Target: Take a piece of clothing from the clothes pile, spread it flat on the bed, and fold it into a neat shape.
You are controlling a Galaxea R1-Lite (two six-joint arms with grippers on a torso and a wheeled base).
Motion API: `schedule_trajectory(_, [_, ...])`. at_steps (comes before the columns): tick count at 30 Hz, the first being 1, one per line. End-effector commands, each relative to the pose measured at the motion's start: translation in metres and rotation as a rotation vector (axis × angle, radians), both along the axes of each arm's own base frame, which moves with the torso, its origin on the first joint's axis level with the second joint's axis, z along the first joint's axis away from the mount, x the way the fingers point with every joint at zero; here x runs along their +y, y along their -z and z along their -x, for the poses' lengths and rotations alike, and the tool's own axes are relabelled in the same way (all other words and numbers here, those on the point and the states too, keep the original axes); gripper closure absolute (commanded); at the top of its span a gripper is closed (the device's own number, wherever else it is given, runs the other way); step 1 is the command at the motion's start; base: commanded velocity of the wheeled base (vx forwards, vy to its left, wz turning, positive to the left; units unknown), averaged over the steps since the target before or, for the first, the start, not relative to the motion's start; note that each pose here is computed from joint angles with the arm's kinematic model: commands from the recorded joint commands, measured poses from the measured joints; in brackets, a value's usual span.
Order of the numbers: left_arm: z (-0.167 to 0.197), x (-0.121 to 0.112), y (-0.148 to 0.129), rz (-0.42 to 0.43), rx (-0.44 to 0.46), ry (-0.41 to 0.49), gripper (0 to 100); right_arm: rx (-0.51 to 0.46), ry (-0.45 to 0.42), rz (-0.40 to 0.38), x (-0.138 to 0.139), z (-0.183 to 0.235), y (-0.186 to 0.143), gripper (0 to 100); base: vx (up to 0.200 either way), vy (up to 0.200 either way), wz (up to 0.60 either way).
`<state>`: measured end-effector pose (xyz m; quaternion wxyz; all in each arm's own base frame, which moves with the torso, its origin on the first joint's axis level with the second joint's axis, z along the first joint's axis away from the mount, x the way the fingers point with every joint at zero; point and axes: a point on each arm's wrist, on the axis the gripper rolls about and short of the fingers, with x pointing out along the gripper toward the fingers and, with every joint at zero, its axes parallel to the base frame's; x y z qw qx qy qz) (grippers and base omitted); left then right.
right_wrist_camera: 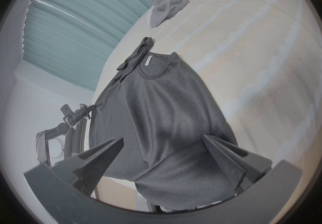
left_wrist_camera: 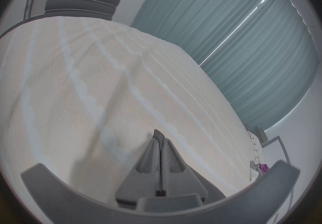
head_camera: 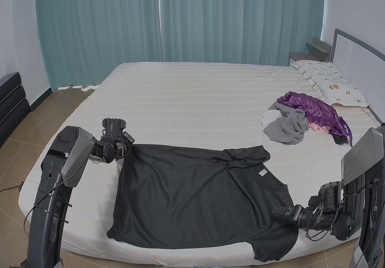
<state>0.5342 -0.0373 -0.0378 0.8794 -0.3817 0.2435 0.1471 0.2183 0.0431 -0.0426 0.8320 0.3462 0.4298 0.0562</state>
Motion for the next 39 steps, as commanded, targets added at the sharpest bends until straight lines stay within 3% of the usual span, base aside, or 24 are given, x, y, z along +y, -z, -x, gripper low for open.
schedule_trajectory(1, [-0.002,0.002,-0.002,-0.003,-0.017,-0.016,100,-0.018,0.000,-0.002,0.001,-0.002,-0.001,0,0.000,0.000,0.00])
schedule_trajectory(10, [-0.006,0.007,-0.003,-0.030,-0.036,-0.071,100,-0.021,0.001,-0.003,0.000,-0.003,-0.001,0,0.000,0.000,0.00])
schedule_trajectory(15, [-0.006,0.007,-0.003,-0.029,-0.053,-0.074,100,-0.085,0.015,-0.006,0.000,-0.014,-0.007,0,0.000,0.000,0.00])
schedule_trajectory(22, [-0.002,0.005,-0.002,-0.032,-0.039,-0.070,100,-0.268,0.114,0.058,0.007,-0.067,-0.010,0,0.000,0.000,0.00])
schedule_trajectory(28, [-0.002,0.004,-0.001,-0.032,-0.036,-0.069,100,-0.295,0.124,0.097,0.023,-0.111,-0.016,0,0.000,0.000,0.00])
schedule_trajectory(33, [0.002,0.003,0.004,-0.032,-0.012,-0.068,100,-0.277,0.125,0.136,0.036,-0.173,-0.013,0,0.000,0.000,0.00])
schedule_trajectory(39, [0.003,0.003,0.005,-0.033,-0.009,-0.066,100,-0.267,0.095,0.180,0.044,-0.205,-0.009,0,0.000,0.000,0.00])
